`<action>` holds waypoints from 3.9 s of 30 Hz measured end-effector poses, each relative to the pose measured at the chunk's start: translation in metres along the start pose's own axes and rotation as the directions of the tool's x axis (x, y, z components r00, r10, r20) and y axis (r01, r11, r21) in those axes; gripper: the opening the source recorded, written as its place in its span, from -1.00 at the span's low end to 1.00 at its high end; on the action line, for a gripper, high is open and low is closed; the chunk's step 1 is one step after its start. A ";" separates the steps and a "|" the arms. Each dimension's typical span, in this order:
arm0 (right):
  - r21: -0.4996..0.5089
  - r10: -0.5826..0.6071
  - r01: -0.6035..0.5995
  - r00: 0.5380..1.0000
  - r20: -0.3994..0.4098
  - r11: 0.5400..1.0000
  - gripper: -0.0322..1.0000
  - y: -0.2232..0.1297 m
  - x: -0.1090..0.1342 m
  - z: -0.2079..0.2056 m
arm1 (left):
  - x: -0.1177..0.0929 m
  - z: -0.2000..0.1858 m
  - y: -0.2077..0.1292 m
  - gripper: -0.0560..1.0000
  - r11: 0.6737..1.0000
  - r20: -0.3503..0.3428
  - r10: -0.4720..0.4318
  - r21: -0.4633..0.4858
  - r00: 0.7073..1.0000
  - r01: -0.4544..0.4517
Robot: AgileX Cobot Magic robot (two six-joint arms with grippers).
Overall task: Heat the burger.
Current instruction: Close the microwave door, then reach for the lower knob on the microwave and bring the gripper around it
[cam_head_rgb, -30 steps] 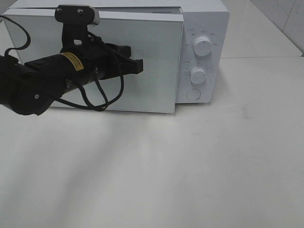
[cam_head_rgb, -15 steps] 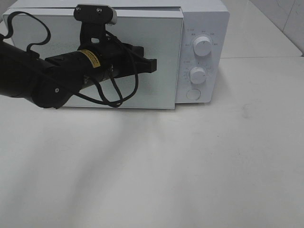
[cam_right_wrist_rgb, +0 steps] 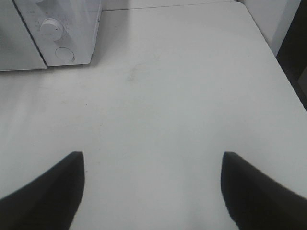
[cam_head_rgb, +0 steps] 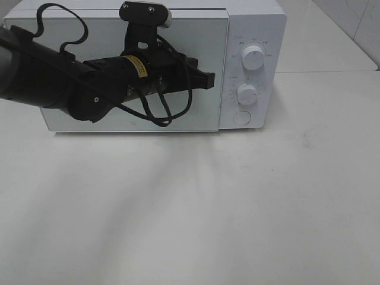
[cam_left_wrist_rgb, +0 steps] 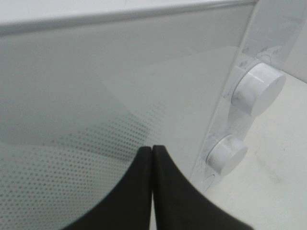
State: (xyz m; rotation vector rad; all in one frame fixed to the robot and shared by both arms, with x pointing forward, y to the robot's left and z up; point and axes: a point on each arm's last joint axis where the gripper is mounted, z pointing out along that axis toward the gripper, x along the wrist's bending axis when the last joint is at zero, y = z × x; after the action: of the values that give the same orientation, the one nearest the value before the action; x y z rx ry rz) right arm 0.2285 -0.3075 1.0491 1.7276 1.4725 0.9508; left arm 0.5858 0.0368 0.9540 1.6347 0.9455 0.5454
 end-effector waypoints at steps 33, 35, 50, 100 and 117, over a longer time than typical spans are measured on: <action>0.000 0.000 0.000 1.000 0.000 1.000 0.53 0.000 0.000 0.000 | -0.031 -0.005 0.020 -0.89 0.957 0.023 0.018 0.289 1.000 -0.024; 0.000 0.000 0.000 1.000 0.000 1.000 0.53 0.000 0.000 0.000 | -0.031 -0.008 0.022 -0.89 0.951 0.021 0.018 0.307 1.000 -0.024; 0.000 0.000 0.000 1.000 0.000 1.000 0.53 0.000 0.000 0.000 | -0.030 -0.050 0.026 -0.10 0.784 -0.017 0.047 0.621 0.999 -0.027; 0.000 0.000 0.000 1.000 -0.001 1.000 0.53 0.000 0.000 0.000 | 0.076 -0.215 0.024 0.99 0.398 -0.400 -0.031 0.836 0.916 0.378; 0.000 0.000 0.000 1.000 -0.001 1.000 0.53 0.000 0.000 0.000 | 0.065 -0.312 0.012 0.99 0.547 -0.481 -0.051 0.720 0.875 0.428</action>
State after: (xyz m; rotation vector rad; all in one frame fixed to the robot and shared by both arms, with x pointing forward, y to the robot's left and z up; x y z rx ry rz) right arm 0.2285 -0.3074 1.0491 1.7279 1.4729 0.9517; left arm 0.3887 0.2703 1.0444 2.1763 1.9374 0.2376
